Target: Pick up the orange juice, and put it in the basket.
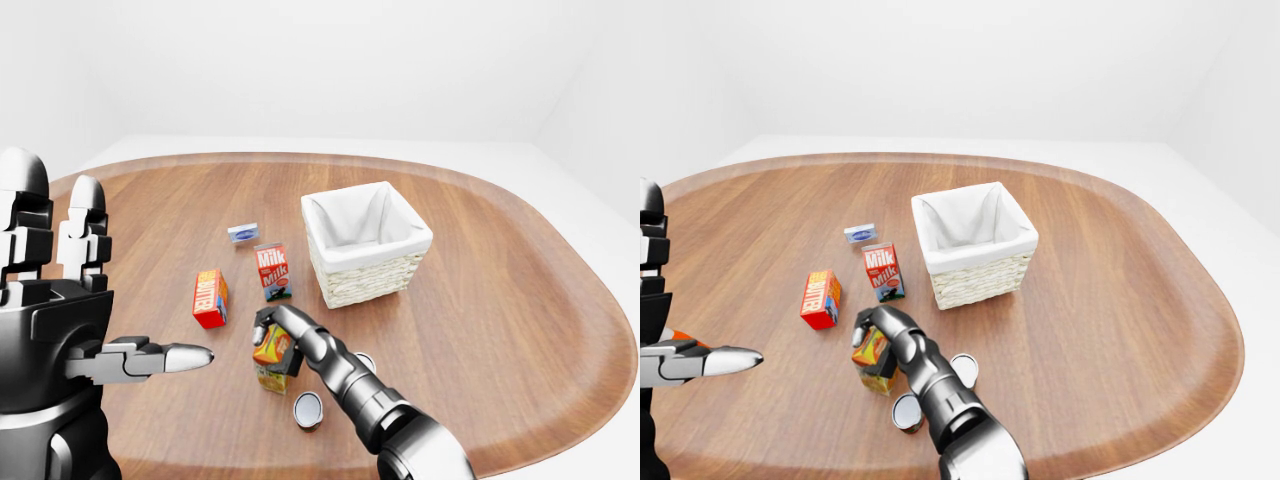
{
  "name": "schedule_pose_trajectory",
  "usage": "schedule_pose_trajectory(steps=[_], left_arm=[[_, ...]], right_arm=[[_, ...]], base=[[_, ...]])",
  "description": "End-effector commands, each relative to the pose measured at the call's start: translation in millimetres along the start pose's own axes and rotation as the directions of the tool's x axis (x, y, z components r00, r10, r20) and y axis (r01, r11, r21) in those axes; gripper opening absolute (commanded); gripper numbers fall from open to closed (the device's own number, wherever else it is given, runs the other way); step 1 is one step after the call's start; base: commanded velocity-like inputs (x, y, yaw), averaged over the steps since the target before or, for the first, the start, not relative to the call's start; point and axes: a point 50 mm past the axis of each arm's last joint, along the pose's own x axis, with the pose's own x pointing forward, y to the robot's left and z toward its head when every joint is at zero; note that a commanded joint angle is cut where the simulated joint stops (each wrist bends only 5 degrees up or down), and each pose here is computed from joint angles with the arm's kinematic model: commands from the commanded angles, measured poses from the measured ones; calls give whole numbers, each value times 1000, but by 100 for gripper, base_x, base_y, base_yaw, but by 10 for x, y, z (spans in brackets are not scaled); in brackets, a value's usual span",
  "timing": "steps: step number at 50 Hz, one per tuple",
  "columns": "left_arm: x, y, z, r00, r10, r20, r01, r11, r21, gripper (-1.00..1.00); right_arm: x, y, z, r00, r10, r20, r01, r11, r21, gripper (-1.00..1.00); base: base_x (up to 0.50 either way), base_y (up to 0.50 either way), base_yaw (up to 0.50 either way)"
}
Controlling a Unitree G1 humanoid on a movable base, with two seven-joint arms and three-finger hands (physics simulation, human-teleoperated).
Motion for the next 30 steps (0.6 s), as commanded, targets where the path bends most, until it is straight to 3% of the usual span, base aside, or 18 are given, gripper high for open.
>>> schedule_pose_trajectory(steps=[1,18,30], left_arm=[[-2,-2,2,1000,0,0,0,1000,0,100],[-2,-5,-1,1000,-1,-1,1,1000,-2,100],[5,-2,17,1000,1,10,-1,1000,-2,100]], right_arm=[[-24,152,-91,999,-44,-24,40,986,-162,-100],[4,14,55,996,-88,35,93,974,-206,-100],[44,-235,221,988,-128,82,142,970,-198,-100]], base=[[0,0,0],[0,0,0],[0,0,0]])
